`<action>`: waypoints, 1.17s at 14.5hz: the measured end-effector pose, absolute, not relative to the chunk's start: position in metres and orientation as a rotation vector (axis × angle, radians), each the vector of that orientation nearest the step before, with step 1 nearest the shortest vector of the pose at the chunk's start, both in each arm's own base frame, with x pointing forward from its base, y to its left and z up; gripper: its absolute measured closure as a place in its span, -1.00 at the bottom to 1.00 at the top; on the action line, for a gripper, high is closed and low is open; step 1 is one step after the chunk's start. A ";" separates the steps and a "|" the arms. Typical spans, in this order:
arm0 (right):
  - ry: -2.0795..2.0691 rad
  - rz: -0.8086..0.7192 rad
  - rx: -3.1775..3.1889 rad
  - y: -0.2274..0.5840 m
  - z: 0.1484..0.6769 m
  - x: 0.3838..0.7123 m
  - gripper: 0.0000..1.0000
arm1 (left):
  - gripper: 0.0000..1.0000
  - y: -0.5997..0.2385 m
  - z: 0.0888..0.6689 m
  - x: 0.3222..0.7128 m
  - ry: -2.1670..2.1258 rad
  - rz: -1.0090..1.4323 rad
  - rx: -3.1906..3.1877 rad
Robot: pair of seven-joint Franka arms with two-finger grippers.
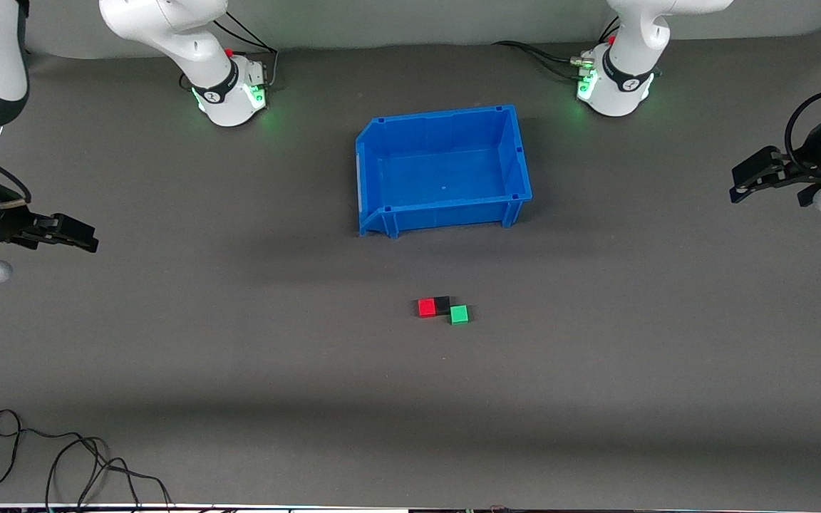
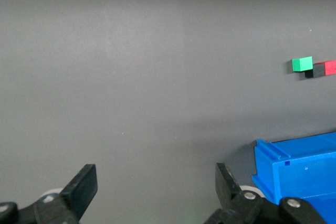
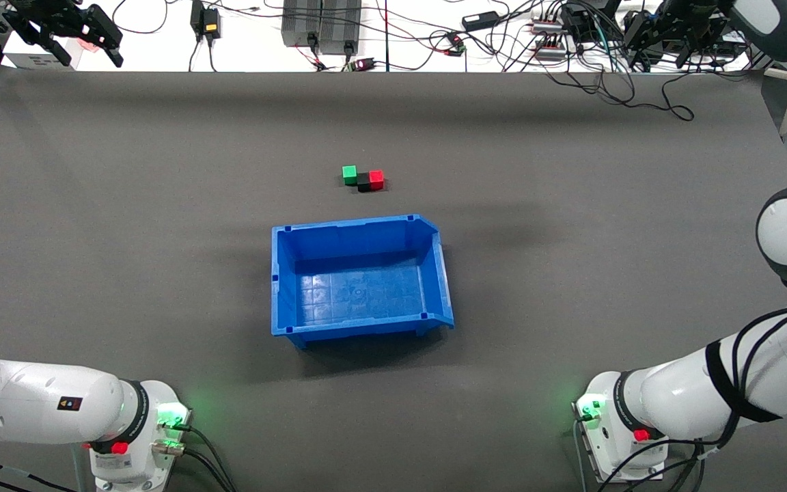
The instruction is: Attach green and red cubes to black cube
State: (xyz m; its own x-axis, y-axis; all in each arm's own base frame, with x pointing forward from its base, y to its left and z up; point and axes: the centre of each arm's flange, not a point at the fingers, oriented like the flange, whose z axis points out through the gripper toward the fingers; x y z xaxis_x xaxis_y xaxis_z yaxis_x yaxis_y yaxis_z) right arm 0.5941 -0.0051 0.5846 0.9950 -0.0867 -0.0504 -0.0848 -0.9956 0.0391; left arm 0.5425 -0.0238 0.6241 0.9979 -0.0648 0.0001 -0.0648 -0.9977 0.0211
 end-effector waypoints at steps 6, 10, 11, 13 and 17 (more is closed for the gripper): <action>-0.159 -0.067 3.130 -0.023 0.595 0.581 -0.99 | -1.00 -0.025 0.622 0.541 -0.115 -0.026 3.150; -0.156 -0.066 3.130 -0.008 0.594 0.567 -0.99 | -1.00 -0.025 0.622 0.541 -0.115 -0.027 3.153; -0.182 -0.062 3.123 -0.003 0.594 0.566 -0.99 | -1.00 -0.025 0.622 0.541 -0.115 -0.027 3.153; -0.203 -0.058 3.117 0.004 0.594 0.567 -0.99 | -1.00 -0.025 0.622 0.541 -0.115 -0.027 3.153; -0.206 -0.049 3.117 0.004 0.594 0.567 -0.99 | -1.00 -0.025 0.622 0.541 -0.115 -0.028 3.153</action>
